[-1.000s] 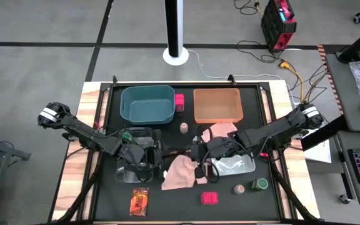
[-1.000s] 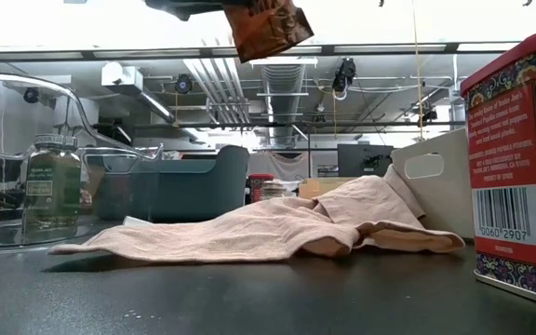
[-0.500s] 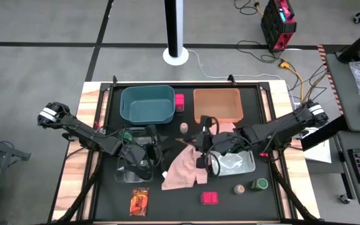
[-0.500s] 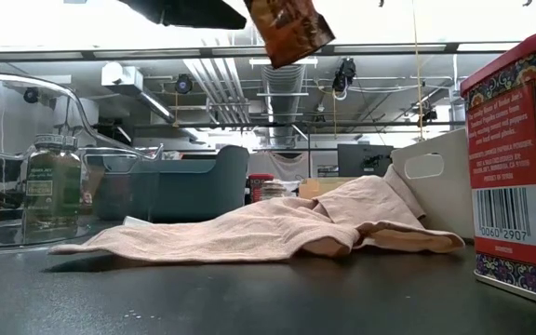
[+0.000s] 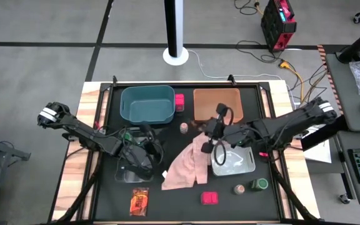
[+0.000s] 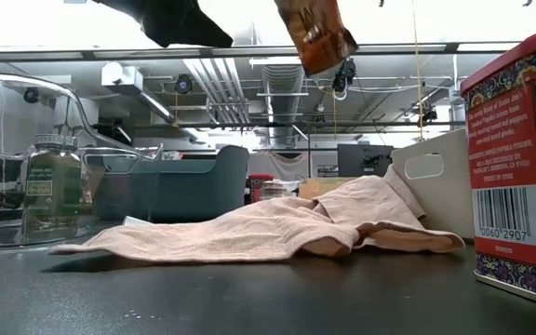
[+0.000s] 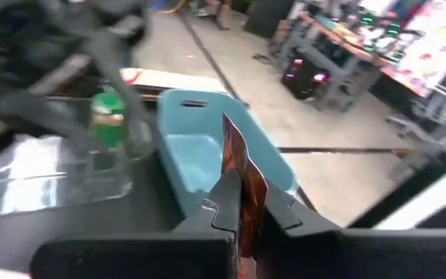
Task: Sort spices by type
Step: Put the top orange seasoning bag into the orange bin
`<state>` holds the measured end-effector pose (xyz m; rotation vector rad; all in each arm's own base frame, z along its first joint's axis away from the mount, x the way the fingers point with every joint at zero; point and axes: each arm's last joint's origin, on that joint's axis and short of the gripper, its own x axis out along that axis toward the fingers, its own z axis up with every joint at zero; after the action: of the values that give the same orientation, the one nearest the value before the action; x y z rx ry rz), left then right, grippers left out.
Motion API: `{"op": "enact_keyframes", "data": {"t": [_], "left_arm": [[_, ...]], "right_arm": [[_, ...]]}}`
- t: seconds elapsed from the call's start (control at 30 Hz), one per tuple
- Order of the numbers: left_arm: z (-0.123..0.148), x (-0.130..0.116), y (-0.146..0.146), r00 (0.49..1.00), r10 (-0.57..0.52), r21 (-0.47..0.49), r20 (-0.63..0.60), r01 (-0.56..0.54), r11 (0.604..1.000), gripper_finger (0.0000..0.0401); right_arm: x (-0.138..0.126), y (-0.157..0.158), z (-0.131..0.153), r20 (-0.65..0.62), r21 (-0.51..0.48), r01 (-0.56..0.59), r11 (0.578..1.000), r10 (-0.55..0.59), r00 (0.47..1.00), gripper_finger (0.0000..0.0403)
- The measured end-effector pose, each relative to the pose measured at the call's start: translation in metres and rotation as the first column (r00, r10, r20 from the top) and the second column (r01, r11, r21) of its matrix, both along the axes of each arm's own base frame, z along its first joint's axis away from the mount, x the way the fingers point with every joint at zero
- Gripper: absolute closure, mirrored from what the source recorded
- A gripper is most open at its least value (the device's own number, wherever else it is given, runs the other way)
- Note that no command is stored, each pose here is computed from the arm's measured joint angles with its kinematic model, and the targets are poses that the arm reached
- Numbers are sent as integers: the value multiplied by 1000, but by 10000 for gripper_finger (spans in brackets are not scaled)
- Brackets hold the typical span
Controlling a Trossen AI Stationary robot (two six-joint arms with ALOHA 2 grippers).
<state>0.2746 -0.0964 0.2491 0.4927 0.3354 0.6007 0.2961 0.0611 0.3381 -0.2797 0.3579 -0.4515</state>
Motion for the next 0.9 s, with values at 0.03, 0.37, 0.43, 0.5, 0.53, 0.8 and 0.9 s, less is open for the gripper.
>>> {"op": "enact_keyframes", "data": {"t": [0.03,0.37,0.43,0.5,0.53,0.8,0.9], "left_arm": [[0,0,0,1000,5,2,1,-5,1000,235],[8,-5,3,998,48,4,32,-48,999,235],[10,-5,3,998,47,5,35,-48,999,235],[10,-6,3,998,47,8,32,-47,999,235],[10,-6,3,998,47,11,29,-47,999,235],[9,-6,4,999,49,16,24,-49,999,235],[9,-5,4,998,51,16,25,-51,999,235]], "right_arm": [[-3,-6,-4,16,1,27,1000,-27,1000,394],[-34,-69,-62,325,128,227,965,-257,910,394],[-40,-79,-77,363,168,257,952,-302,881,394],[-44,-88,-92,392,216,280,935,-346,852,394],[-46,-91,-99,403,238,289,927,-365,839,394],[-46,-106,-134,385,338,340,877,-459,801,394],[-40,-110,-145,369,343,356,869,-473,800,394]]}}
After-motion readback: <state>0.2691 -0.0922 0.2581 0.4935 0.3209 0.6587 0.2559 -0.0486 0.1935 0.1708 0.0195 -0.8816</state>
